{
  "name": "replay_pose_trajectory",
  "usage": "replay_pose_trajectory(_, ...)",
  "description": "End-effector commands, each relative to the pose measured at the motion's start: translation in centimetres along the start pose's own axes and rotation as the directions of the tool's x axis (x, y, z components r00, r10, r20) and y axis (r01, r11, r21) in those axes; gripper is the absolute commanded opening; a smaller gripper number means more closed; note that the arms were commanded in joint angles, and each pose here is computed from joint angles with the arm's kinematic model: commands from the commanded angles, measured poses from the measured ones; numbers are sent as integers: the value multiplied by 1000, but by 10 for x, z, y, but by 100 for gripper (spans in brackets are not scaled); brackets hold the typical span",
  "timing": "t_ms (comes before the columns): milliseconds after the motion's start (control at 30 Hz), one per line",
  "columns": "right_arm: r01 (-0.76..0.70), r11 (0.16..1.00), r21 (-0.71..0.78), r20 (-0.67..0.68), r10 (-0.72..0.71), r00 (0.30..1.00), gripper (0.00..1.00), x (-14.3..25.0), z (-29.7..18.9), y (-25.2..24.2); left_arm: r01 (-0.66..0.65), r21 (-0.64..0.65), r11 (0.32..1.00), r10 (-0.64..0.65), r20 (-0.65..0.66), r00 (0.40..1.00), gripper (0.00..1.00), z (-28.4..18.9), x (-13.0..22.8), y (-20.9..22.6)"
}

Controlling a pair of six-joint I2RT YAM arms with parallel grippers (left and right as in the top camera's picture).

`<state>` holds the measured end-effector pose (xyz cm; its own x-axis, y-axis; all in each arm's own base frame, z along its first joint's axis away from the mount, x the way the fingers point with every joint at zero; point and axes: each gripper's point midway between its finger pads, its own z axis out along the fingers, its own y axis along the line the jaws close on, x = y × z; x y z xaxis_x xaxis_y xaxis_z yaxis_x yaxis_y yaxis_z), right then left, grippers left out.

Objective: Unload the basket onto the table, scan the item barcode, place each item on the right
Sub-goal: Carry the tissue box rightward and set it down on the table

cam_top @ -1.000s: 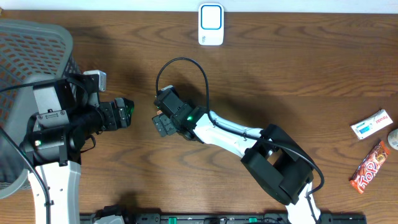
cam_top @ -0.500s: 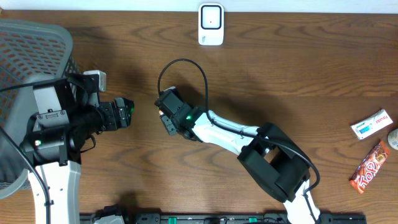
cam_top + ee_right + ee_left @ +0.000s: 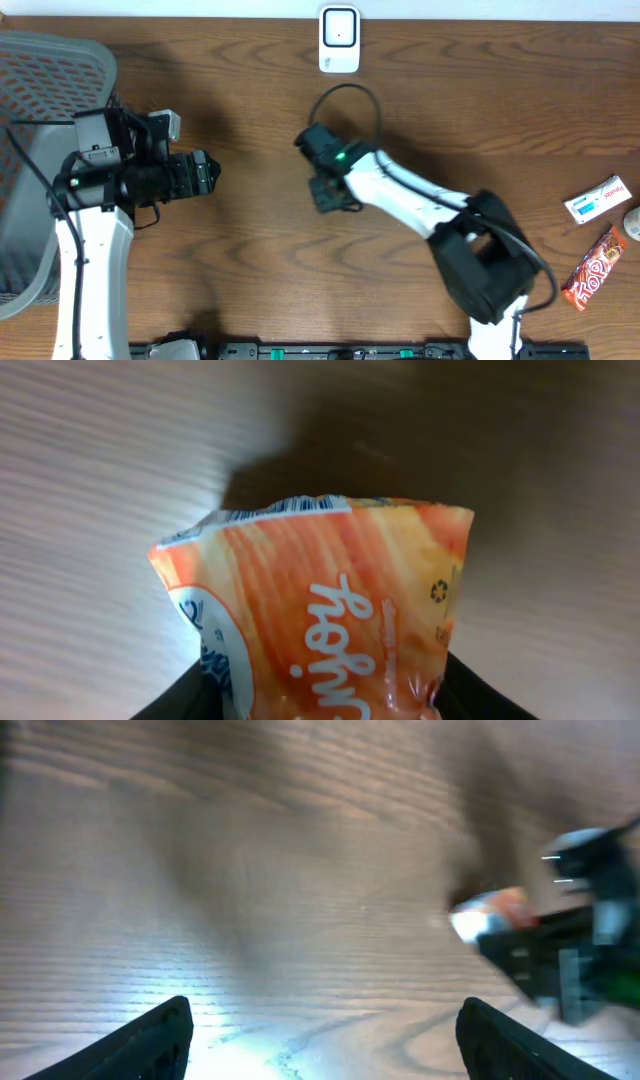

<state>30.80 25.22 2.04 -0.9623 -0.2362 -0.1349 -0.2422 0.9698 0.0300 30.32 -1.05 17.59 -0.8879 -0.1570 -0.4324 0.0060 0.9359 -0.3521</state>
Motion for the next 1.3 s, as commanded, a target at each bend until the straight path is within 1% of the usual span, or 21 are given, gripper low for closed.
replay_pose_trajectory(0,-56,994,98,0,57,998,44,3,-27,-43,-9,-11,1000,8,-23,1000,85,6,-2,4)
replay_pose_trajectory(133,-75,967,244,-78,97,992,44,23,-33,-86,0,-11,1000,-1,-44,999,85,12,0,7)
replay_pose_trajectory(200,-85,960,268,-103,117,988,44,28,-34,-97,2,-11,1000,-2,-47,999,85,13,0,7)
replay_pose_trajectory(233,-91,959,269,-107,123,987,48,29,-34,-99,1,-11,1000,-2,-46,999,85,13,0,7)
replay_pose_trajectory(267,-96,959,267,-109,128,986,58,29,-34,-101,1,-11,1000,-2,-46,999,85,13,0,7)
replay_pose_trajectory(333,-101,959,265,-102,132,986,73,27,-34,-101,1,-11,1000,-2,-46,999,85,13,0,7)
replay_pose_trajectory(367,-103,960,262,-96,132,987,85,25,-34,-101,1,-11,1000,-2,-46,999,85,13,0,7)
replay_pose_trajectory(400,-103,960,260,-91,131,987,99,24,-34,-100,1,-11,1000,-2,-46,999,85,13,0,7)
replay_pose_trajectory(533,-111,961,251,-71,133,989,99,18,-35,-98,1,-11,1000,-2,-46,999,85,13,0,7)
replay_pose_trajectory(600,-137,961,239,-66,157,985,99,17,-37,-96,1,-11,1000,-2,-46,999,85,13,0,7)
replay_pose_trajectory(633,-153,965,214,-75,172,982,93,18,-37,-91,2,-11,1000,-2,-46,999,85,13,0,7)
replay_pose_trajectory(700,-172,977,125,-124,187,974,58,24,-36,-74,1,-11,1000,-2,-46,999,85,13,0,7)
replay_pose_trajectory(733,-179,981,75,-155,189,970,45,28,-36,-64,1,-11,1000,-2,-46,999,85,13,0,7)
replay_pose_trajectory(767,-193,981,36,-182,196,964,28,32,-36,-56,1,-11,1000,-2,-46,999,85,13,0,7)
replay_pose_trajectory(833,-225,974,5,-213,221,952,4,37,-37,-47,1,-11,1000,-2,-46,999,85,13,0,7)
replay_pose_trajectory(867,-241,971,7,-220,236,946,1,40,-37,-44,1,-11,1000,-2,-46,999,85,13,0,7)
replay_pose_trajectory(967,-207,978,37,-205,210,956,2,44,-33,-40,1,-11,1000,-2,-46,999,85,13,0,7)
replay_pose_trajectory(1100,-159,974,158,-193,189,963,1,64,-22,-47,1,-11,1000,-2,-46,999,85,13,0,7)
replay_pose_trajectory(1267,-155,947,282,-175,210,962,2,86,-5,-67,1,-11,1000,-2,-46,999,85,13,0,7)
